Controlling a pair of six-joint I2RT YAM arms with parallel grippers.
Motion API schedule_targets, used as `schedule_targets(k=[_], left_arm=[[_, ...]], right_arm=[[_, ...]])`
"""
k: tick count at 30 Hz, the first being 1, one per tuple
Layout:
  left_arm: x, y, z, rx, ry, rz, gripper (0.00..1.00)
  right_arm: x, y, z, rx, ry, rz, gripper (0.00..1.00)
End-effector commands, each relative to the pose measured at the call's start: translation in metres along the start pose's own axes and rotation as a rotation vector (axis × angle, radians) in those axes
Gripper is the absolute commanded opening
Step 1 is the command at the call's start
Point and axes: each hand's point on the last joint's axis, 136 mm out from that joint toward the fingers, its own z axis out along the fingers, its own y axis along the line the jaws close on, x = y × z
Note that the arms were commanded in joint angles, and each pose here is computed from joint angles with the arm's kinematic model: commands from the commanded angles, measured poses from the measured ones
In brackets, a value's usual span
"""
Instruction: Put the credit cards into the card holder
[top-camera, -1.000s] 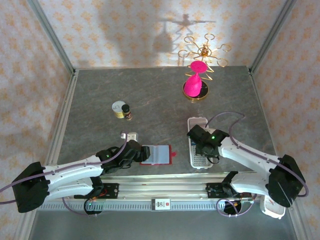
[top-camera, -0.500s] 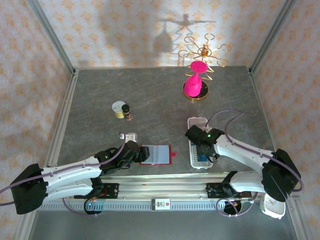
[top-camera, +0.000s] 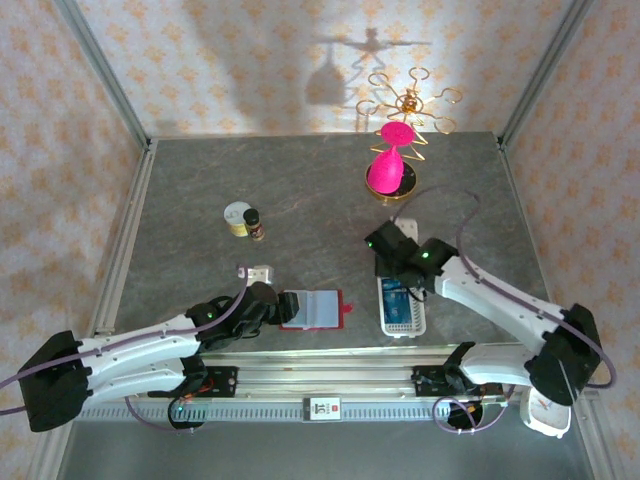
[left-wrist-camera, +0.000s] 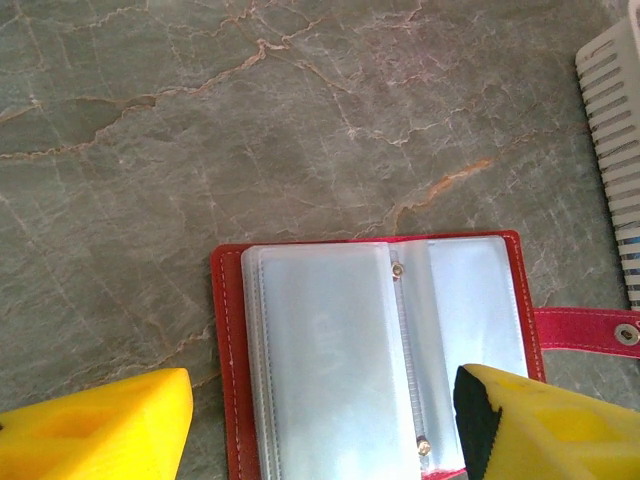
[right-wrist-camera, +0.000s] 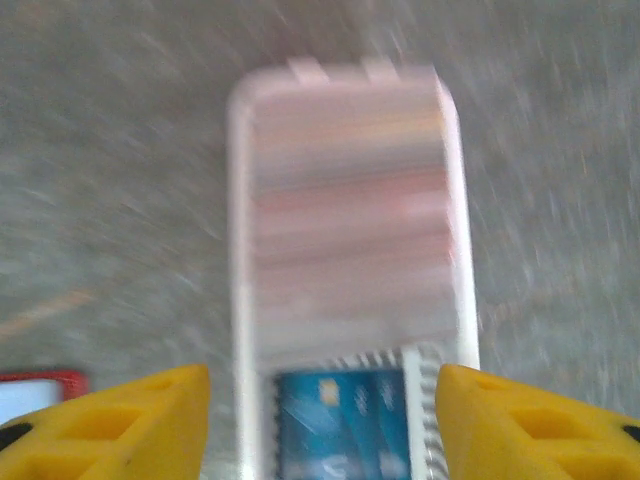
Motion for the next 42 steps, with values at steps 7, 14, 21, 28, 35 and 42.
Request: schedule_targets(k=[7,14,21,28,35,42], left_arm=[[-0.007,0.004,-0.005,0.002,-0.047,0.011,0.71],[-0.007,0.003,-0.005,0.007,-0.049,0.017,0.71],[-0.006,0.004,-0.004,0.004,-0.047,0.023,0.71],[-0.002,0.002,-0.002,0.03,-0.039,0.007,0.71],[-0.001,0.001,0.0,0.035,-0.036,0.005,0.71],[0.0,0.001,0.001,0.034,-0.029,0.009,0.71]], right_arm=[[-0.014,-0.009,-0.023,-0.009,-0.248,-0.885,0.67],[0.045,-0.044,0.014,0.022,-0.141,-1.364,0.73],[0.036,-0.039,0.037,0.043,-0.252,-1.442,0.73],[0.04,-0.031,0.054,0.006,-0.247,-1.482,0.73],[0.044,-0.02,0.064,-0.04,-0.261,-1.493,0.73],[0.048,-0.014,0.079,-0.067,-0.222,-1.522,0.68]])
